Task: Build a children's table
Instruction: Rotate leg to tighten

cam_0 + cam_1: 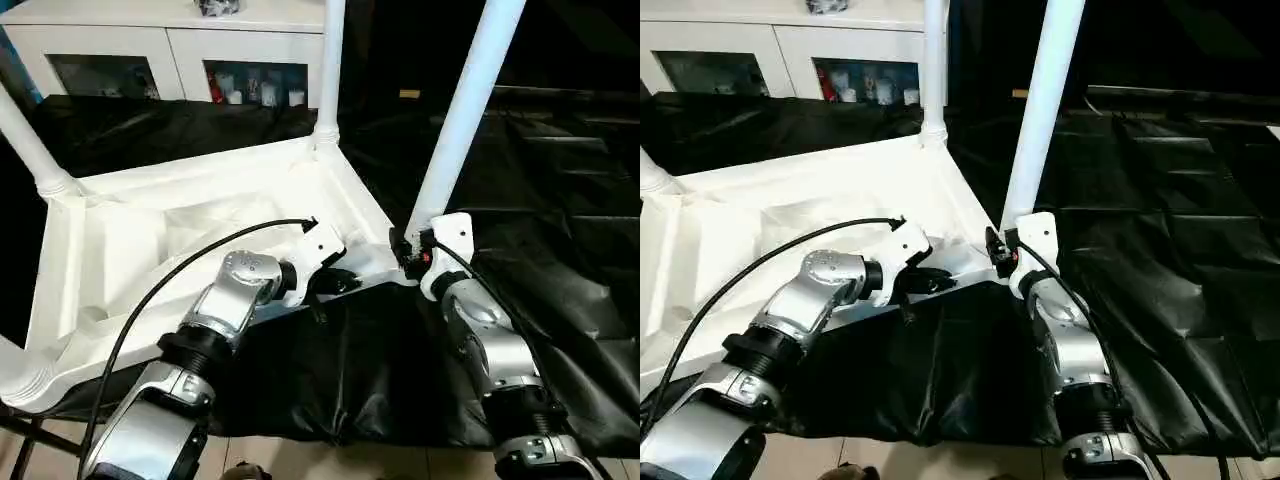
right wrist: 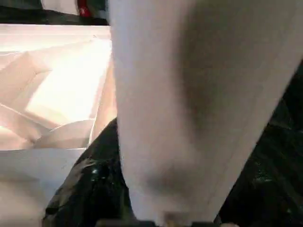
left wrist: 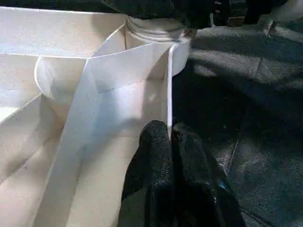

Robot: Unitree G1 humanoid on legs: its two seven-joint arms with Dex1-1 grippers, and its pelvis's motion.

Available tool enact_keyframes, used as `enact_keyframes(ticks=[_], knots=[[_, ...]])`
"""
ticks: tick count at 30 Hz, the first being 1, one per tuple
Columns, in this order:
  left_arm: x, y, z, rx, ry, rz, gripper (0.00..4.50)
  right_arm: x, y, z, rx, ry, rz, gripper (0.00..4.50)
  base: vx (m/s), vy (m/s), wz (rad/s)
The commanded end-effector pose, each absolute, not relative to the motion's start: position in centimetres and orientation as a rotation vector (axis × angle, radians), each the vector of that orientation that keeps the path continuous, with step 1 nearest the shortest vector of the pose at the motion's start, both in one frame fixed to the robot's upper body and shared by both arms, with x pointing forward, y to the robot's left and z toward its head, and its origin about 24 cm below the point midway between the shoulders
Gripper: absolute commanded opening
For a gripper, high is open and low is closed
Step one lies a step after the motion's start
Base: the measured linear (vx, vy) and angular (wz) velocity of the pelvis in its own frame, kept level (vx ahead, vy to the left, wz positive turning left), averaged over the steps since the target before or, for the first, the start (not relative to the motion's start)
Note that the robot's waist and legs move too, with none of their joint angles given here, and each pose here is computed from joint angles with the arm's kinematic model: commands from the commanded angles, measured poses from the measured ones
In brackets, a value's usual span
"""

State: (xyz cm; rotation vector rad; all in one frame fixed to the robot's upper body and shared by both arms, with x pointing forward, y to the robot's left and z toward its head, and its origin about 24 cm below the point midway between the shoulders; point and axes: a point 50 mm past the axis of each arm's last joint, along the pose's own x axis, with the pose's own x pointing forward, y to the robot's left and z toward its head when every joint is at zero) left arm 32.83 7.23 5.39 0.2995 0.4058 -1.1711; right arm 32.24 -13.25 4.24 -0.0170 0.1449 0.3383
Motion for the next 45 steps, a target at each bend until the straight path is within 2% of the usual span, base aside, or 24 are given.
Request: enact_keyframes(ticks=[1, 3, 5, 11, 15, 17, 18, 22, 28, 35, 36, 41, 44, 45], knots=[[31.9, 5.4, 5.8, 0.296, 0.362, -1.297, 0.0, 30.7, -9.7, 2.3, -0.007, 0.237, 0.566, 2.74, 0.0, 0.0, 0.0], [31.8, 6.2, 5.8, 0.303, 0.368, -1.324, 0.0, 30.4, -10.2, 2.4, -0.031, 0.23, 0.628, 3.0, 0.0, 0.0, 0.0], [31.8, 6.6, 5.8, 0.309, 0.37, -1.339, 0.0, 30.2, -10.4, 2.5, -0.047, 0.229, 0.669, 3.0, 0.0, 0.0, 0.0], [31.3, 8.9, 6.3, 0.334, 0.386, -1.472, 0.0, 28.1, -11.6, 3.4, -0.041, 0.233, 1.004, 3.0, 0.0, 0.0, 0.0], [31.1, 9.8, 6.4, 0.357, 0.41, -1.534, 0.0, 26.3, -12.2, 3.6, -0.071, 0.29, 1.235, 3.0, 0.0, 0.0, 0.0], [31.1, 9.9, 6.4, 0.359, 0.412, -1.538, 0.0, 26.1, -12.3, 3.6, -0.076, 0.298, 1.258, 3.0, 0.0, 0.0, 0.0], [31.2, 10.1, 6.5, 0.365, 0.417, -1.556, 0.0, 25.4, -12.6, 3.7, -0.09, 0.326, 1.336, 3.0, 0.0, 0.0, 0.0], [31.2, 10.5, 6.7, 0.38, 0.427, -1.589, 0.0, 24.6, -13.3, 3.8, -0.114, 0.385, 1.45, 2.66, 0.0, 0.0, 0.0], [31.3, 10.8, 6.8, 0.384, 0.437, -1.605, 0.0, 24.6, -13.1, 4.0, -0.099, 0.397, 1.48, 2.29, 0.0, 0.0, 0.0], [31.2, 10.8, 6.6, 0.358, 0.437, -1.589, 0.0, 24.3, -12.8, 3.9, -0.065, 0.393, 1.47, 2.07, 0.0, 0.0, 0.0], [31.3, 10.7, 6.4, 0.344, 0.435, -1.552, 0.0, 24.4, -12.9, 3.8, -0.035, 0.372, 1.401, 2.06, 0.0, 0.0, 0.0], [31.5, 10.4, 6.2, 0.339, 0.434, -1.488, 0.0, 24.9, -12.9, 3.7, 0.005, 0.331, 1.278, 2.02, 0.0, 0.0, 0.0], [31.6, 9.5, 5.9, 0.322, 0.426, -1.414, 0.0, 26.1, -12.6, 2.8, 0.028, 0.318, 1.04, 2.0, 0.0, 0.0, 0.0], [31.6, 9.5, 5.9, 0.322, 0.426, -1.414, 0.0, 26.1, -12.6, 2.8, 0.028, 0.318, 1.04, 1.99, 0.0, 0.0, 0.0]])
